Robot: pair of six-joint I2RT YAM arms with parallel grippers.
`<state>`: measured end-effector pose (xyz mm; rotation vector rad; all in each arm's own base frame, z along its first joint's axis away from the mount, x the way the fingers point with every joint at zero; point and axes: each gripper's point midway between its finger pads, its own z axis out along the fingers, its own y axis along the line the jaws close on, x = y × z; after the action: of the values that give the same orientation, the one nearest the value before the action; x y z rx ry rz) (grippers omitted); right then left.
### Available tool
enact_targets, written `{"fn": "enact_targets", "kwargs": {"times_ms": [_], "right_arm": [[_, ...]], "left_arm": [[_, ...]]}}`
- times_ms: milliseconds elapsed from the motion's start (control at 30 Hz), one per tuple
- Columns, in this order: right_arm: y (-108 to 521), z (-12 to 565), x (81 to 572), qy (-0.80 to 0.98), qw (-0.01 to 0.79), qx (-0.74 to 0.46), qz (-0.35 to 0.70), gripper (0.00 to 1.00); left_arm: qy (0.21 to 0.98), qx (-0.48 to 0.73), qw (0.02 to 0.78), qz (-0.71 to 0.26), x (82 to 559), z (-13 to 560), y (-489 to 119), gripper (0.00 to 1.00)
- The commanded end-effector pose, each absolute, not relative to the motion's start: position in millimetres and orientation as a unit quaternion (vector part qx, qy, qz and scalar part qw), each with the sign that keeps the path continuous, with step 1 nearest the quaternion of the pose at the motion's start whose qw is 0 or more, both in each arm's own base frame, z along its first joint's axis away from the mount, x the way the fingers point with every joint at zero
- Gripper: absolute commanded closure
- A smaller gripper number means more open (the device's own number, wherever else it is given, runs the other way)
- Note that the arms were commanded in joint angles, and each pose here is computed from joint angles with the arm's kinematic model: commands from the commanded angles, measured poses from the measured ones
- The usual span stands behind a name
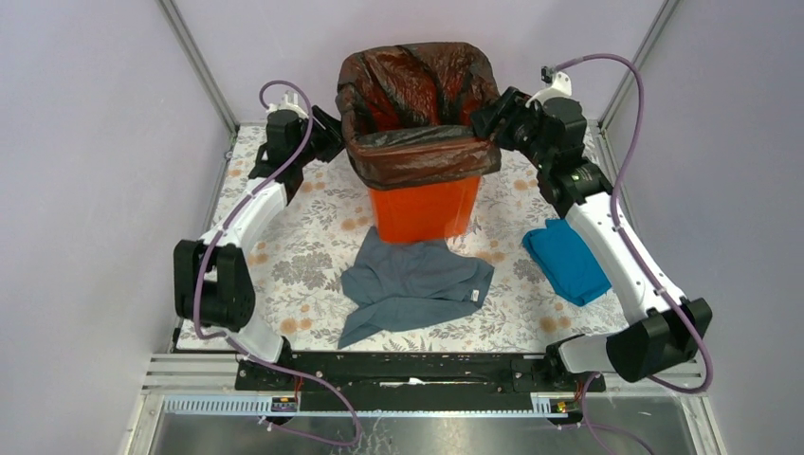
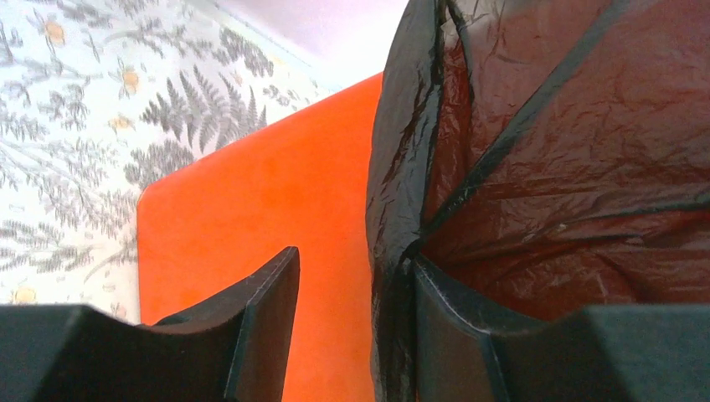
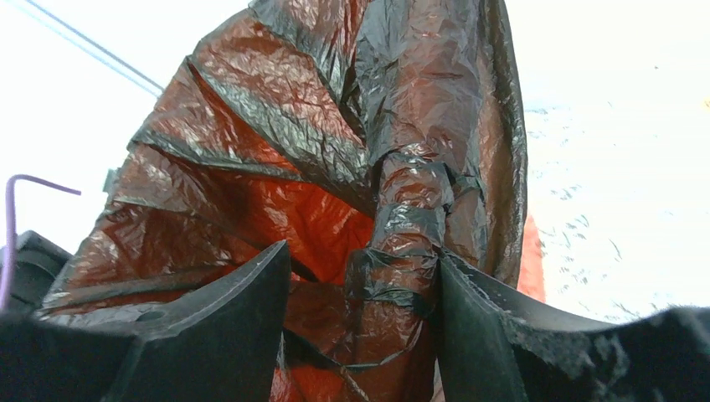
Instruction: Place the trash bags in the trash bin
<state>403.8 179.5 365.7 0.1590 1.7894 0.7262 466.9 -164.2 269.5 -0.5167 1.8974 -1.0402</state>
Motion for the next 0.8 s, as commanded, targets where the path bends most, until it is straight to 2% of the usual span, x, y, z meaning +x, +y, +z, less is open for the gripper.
{"fn": "enact_targets", "kwargs": {"times_ms": [0, 100, 167, 233, 300, 467, 533, 767], "right_arm": [[202.5, 346.5, 443.8, 0.745, 0.574, 0.079, 0.329, 0.35], [203.3, 343.4, 467.5, 0.741, 0.587, 0.089, 0.314, 0.33], [203.6, 347.8, 478.2, 0.753, 0.587, 0.071, 0.289, 0.22], [194.4, 352.5, 474.0, 0.762, 0.589, 0.066, 0.263, 0.09], [184.6, 360.2, 466.3, 0.769, 0.590, 0.060, 0.238, 0.01], [165.2, 384.8, 441.0, 0.772, 0.601, 0.042, 0.205, 0.00], [156.0, 396.4, 426.9, 0.766, 0.610, 0.044, 0.198, 0.00], [130.8, 422.1, 379.0, 0.758, 0.628, 0.031, 0.174, 0.00]], "left_arm": [[0.726, -0.172, 0.476, -0.465, 494.9, 314.0, -190.8, 0.47], [0.729, -0.173, 0.484, -0.451, 515.5, 317.9, -189.7, 0.42], [0.741, -0.174, 0.511, -0.401, 522.0, 326.9, -173.7, 0.28], [0.742, -0.177, 0.526, -0.376, 512.7, 331.1, -157.6, 0.21], [0.741, -0.180, 0.540, -0.357, 500.2, 337.6, -138.8, 0.15], [0.737, -0.158, 0.570, -0.326, 453.9, 365.0, -113.4, 0.07], [0.741, -0.154, 0.577, -0.307, 437.5, 369.8, -105.7, 0.01], [0.747, -0.124, 0.586, -0.288, 382.4, 379.0, -97.1, 0.01]]}}
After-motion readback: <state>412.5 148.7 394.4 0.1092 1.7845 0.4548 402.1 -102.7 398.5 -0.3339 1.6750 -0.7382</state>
